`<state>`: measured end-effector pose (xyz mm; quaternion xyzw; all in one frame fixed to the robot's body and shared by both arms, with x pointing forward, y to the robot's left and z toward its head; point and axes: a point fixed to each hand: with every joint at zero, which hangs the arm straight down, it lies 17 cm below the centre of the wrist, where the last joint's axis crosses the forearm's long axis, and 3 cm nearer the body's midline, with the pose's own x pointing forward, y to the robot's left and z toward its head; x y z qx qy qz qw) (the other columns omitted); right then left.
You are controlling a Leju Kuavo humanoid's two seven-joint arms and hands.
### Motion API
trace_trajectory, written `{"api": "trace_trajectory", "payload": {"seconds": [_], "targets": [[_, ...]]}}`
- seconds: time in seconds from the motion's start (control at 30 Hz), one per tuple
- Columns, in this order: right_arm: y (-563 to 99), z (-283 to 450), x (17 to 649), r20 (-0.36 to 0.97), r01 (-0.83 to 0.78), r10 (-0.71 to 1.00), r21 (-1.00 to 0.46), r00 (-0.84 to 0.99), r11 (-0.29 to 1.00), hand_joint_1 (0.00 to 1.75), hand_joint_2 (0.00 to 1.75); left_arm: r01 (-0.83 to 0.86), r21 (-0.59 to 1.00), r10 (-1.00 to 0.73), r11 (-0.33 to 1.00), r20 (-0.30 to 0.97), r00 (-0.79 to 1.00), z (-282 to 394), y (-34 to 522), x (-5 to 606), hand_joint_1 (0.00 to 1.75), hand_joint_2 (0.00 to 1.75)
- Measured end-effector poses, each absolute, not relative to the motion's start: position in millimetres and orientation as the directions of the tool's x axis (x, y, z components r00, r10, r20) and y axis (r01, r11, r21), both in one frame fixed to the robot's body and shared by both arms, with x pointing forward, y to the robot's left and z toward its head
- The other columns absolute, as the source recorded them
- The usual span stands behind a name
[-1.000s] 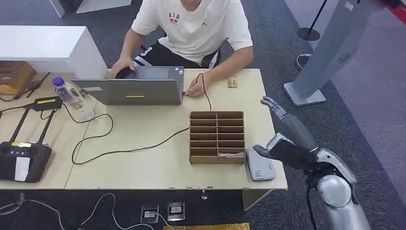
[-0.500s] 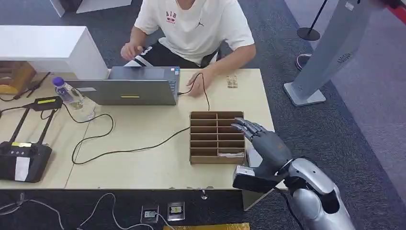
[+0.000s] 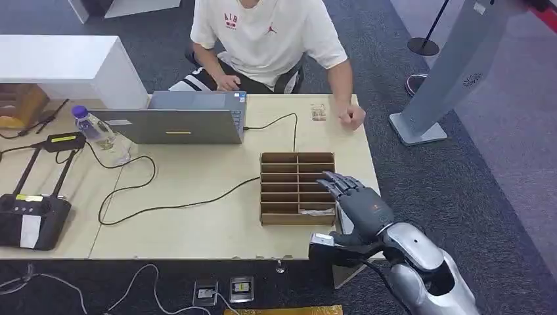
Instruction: Pass the card to the sensor for recognition and then transmit it.
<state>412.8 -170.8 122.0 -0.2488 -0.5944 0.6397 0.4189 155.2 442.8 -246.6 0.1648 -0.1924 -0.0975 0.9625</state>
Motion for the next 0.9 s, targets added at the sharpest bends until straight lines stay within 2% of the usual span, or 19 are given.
{"api": "trace_trajectory", "payload": {"seconds": [0.3, 0.9], "targets": [[-179.7, 114.7, 419.5, 0.137, -0.220, 0.859, -0.975, -0.494, 0.030, 0.00, 1.75, 0.134, 0.357, -0.259, 0.925, 0.333, 0.907, -246.8, 443.2, 154.6, 0.00, 1.75], [-178.7, 116.2, 426.1, 0.142, -0.213, 0.864, -0.976, -0.483, 0.041, 0.00, 1.75, 0.131, 0.348, -0.254, 0.928, 0.337, 0.906, -246.6, 442.3, 155.1, 0.00, 1.75]]}}
